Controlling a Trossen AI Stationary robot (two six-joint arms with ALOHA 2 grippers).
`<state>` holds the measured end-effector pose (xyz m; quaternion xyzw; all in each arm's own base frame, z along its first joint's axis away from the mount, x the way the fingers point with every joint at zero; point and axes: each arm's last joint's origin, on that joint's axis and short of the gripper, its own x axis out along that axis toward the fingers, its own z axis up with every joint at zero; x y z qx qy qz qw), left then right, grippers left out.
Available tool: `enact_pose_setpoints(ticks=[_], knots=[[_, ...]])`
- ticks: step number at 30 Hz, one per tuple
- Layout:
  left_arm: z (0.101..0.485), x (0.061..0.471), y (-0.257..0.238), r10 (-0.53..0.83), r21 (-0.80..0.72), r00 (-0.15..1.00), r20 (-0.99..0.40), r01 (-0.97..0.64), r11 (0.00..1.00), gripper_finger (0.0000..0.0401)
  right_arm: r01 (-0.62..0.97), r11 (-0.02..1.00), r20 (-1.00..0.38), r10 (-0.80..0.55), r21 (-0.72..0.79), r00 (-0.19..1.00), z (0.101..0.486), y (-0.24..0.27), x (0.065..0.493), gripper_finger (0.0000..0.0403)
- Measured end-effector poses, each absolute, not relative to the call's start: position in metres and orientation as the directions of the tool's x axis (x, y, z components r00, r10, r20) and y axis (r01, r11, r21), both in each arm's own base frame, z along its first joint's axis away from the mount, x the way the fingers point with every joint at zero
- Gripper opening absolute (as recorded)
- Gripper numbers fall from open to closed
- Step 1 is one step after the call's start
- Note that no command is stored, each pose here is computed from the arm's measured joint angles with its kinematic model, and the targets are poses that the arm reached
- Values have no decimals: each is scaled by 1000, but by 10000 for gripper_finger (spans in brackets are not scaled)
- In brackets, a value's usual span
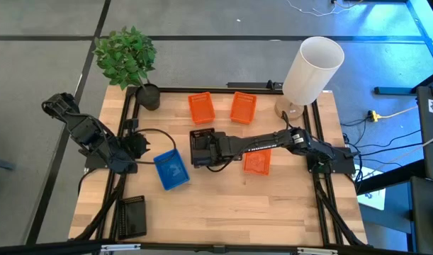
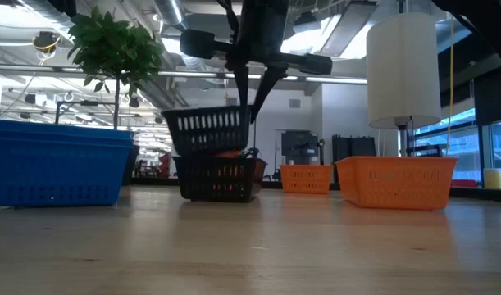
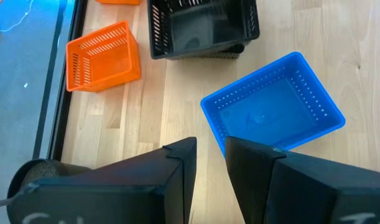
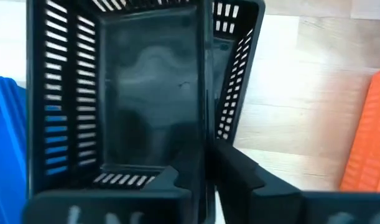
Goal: Stack baskets by color
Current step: Stack the bottom right black bin on top of the top right black bin
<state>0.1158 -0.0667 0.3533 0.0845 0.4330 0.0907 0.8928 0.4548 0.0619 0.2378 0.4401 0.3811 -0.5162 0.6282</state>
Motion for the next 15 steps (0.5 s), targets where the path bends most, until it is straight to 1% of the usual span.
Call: enact_pose_setpoints(ticks=[7,15], knots=[[353,116,-67,235,235,609,-758,-82,969,76,984,77,-932,-316,159,175,238,60,455,81],[353,116,-67,235,235,609,-758,-81,969,76,984,81,-932,-316,158,176,238,60,455,87]])
